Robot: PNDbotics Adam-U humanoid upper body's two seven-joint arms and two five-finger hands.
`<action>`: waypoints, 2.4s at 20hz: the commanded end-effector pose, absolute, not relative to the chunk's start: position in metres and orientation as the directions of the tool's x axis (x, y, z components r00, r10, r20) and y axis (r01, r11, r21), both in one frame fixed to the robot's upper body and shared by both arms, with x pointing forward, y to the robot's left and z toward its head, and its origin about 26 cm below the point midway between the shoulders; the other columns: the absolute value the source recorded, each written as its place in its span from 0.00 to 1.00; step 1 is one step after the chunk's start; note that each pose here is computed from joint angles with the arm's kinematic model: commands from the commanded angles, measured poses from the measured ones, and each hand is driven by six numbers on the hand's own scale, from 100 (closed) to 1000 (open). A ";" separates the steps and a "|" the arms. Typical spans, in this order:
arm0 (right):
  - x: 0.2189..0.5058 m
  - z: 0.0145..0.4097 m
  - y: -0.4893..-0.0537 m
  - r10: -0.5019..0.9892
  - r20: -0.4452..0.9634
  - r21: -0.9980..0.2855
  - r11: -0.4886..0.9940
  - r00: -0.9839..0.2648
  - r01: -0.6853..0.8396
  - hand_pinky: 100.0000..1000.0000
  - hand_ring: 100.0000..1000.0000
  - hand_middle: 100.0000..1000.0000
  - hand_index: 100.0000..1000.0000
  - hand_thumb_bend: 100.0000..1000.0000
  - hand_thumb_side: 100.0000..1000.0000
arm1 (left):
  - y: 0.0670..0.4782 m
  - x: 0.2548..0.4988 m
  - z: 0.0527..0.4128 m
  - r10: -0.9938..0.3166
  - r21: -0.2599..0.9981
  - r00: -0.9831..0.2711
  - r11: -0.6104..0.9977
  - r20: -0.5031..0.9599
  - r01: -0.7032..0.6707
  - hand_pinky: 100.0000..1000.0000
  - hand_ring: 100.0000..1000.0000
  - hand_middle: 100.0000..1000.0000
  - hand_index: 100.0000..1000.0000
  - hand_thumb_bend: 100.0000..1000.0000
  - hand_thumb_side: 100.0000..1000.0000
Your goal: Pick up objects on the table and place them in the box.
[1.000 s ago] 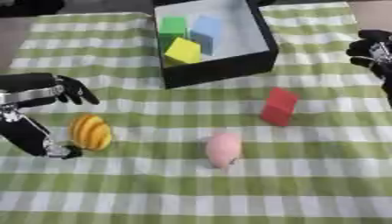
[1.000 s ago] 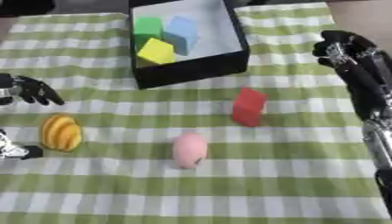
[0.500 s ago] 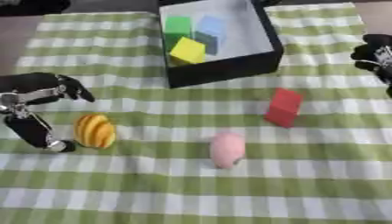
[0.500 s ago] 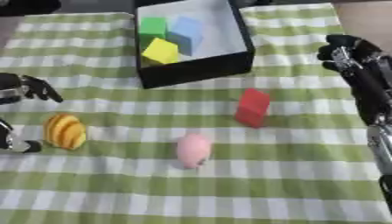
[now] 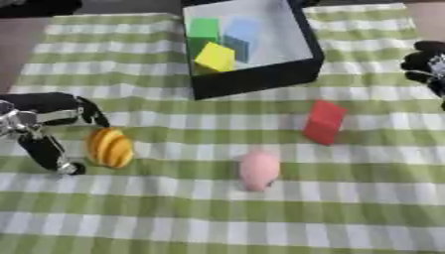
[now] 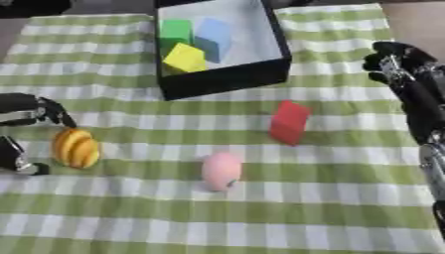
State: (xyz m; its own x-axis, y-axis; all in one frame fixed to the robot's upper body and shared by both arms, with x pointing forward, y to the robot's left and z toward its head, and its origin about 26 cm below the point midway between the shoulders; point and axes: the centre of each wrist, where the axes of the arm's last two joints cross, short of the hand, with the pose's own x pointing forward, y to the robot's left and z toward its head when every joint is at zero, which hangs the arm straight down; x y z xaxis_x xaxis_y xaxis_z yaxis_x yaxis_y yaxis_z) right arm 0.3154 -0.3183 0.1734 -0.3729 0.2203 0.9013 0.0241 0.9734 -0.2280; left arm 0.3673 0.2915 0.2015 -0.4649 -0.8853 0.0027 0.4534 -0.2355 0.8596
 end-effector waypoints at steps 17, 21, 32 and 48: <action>0.315 0.183 -0.322 0.240 0.886 -0.248 0.968 -0.396 0.033 0.82 0.74 0.61 0.75 0.00 0.51 | 0.275 0.339 0.256 -0.848 0.964 -0.530 -0.162 -0.027 0.210 0.70 0.67 0.56 0.55 0.03 0.00; 0.314 0.184 -0.324 0.244 0.885 -0.250 0.968 -0.398 0.037 0.82 0.74 0.61 0.75 0.00 0.51 | 0.260 0.317 0.298 -0.817 0.992 -0.576 -0.075 -0.005 0.098 0.69 0.67 0.55 0.55 0.01 0.00; 0.315 0.188 -0.323 0.239 0.881 -0.250 0.968 -0.409 0.027 0.82 0.74 0.61 0.75 0.00 0.50 | 0.223 0.349 0.359 -0.802 0.994 -0.594 0.100 0.058 -0.038 0.69 0.66 0.54 0.53 0.00 0.00; 0.319 0.201 -0.310 0.198 0.866 -0.232 0.973 -0.458 -0.019 0.82 0.74 0.61 0.75 0.00 0.49 | 0.177 0.479 0.326 -0.891 0.976 -0.441 0.182 0.111 -0.122 0.69 0.65 0.54 0.52 0.00 0.00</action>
